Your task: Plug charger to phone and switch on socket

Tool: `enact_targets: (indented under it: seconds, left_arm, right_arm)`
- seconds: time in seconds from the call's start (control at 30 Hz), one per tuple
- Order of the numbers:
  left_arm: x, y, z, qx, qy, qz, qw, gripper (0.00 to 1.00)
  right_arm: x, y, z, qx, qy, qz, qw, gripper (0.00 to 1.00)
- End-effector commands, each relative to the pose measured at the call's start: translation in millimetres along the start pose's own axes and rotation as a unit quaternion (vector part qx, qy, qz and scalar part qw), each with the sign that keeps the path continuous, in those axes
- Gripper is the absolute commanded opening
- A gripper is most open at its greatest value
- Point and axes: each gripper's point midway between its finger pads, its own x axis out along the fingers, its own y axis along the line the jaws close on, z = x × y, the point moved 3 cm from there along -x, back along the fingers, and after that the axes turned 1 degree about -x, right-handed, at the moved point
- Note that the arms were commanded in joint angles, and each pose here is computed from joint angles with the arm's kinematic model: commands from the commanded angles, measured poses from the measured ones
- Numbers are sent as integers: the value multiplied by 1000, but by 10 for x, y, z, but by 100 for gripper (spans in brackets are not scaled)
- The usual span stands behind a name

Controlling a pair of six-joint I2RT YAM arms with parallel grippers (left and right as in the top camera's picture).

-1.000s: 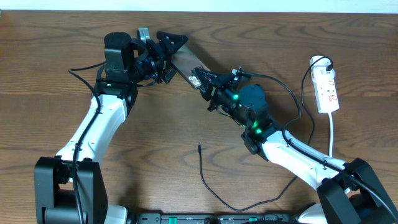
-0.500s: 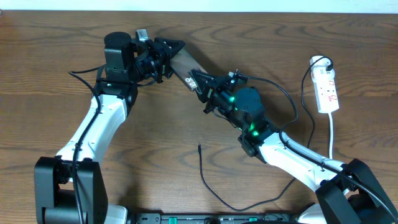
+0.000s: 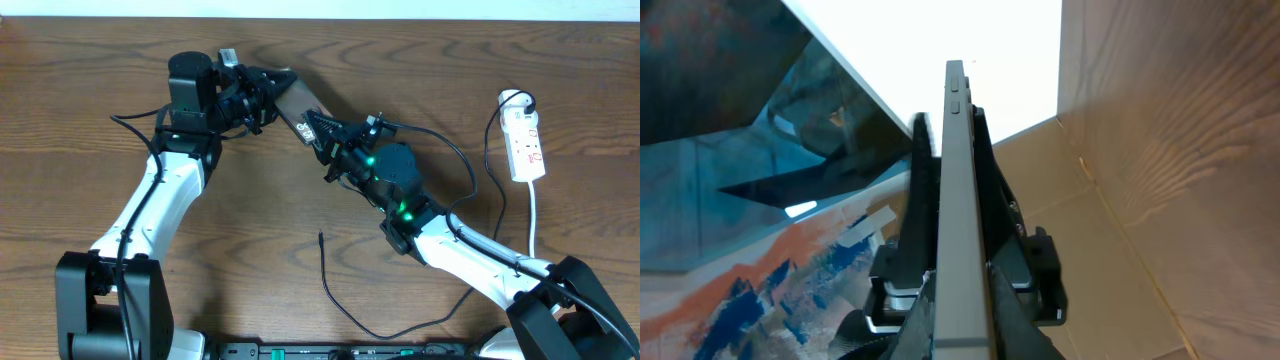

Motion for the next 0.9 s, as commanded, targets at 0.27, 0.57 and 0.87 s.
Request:
enact_targets:
  seconds: [0.27, 0.57, 0.87]
  left_arm:
    - [-19, -170, -84, 26, 3, -18, 999, 8]
    - [-21, -170, -75, 28, 1, -18, 999, 7]
    - [-229, -161, 206, 53, -24, -24, 998, 8]
  right_arm:
    - [17, 32, -100, -4, 12, 3, 1000, 2]
    - [17, 36, -92, -16, 11, 4, 1000, 60]
    - [12, 99, -11, -74, -2, 15, 997, 99]
